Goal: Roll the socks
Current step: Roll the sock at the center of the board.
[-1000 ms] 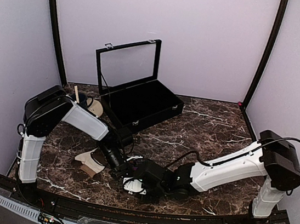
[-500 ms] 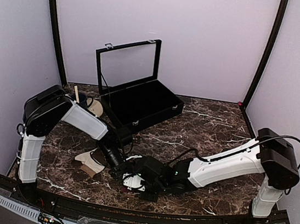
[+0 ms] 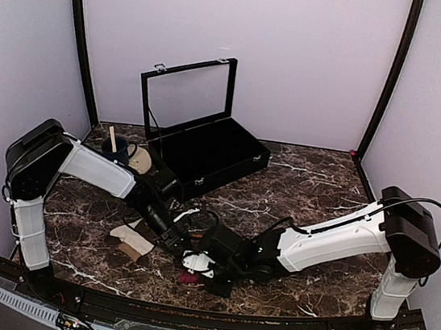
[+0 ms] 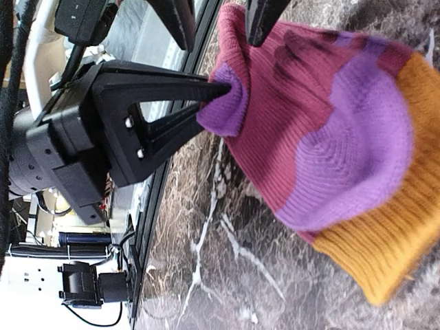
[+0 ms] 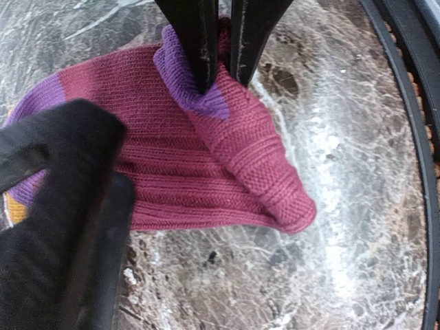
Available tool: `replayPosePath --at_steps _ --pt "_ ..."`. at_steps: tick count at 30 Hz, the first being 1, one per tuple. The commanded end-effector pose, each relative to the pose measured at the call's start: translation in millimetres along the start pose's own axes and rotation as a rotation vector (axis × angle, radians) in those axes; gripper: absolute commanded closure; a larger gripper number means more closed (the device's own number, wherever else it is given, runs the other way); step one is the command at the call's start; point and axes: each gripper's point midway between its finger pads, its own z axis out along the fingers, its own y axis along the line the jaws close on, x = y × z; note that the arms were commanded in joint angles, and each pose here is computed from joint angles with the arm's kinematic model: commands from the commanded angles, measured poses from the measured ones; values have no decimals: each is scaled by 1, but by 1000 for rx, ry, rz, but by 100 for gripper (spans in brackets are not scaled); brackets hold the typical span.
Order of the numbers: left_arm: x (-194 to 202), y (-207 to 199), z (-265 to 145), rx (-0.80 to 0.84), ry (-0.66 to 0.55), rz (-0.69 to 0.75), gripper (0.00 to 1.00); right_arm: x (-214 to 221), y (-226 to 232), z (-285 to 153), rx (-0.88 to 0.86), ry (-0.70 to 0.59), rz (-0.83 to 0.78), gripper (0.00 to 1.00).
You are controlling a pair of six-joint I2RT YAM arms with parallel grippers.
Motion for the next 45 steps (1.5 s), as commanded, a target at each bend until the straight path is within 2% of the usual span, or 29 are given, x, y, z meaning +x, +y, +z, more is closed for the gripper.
replayPosePath --at_steps 1,14,27,33,45 --pt "-7 -4 -8 -38 -74 32 72 34 22 2 -116 129 85 100" --pt "-1 14 -22 -184 -200 62 71 36 25 -4 -339 161 316 100" --pt "3 0 -40 -214 -340 144 70 34 22 -13 -580 145 518 100" --pt "8 -16 -39 -291 -362 250 68 35 21 -14 -680 147 600 100" --pt "26 -31 -22 -494 -330 464 63 33 11 -19 -784 162 732 100"
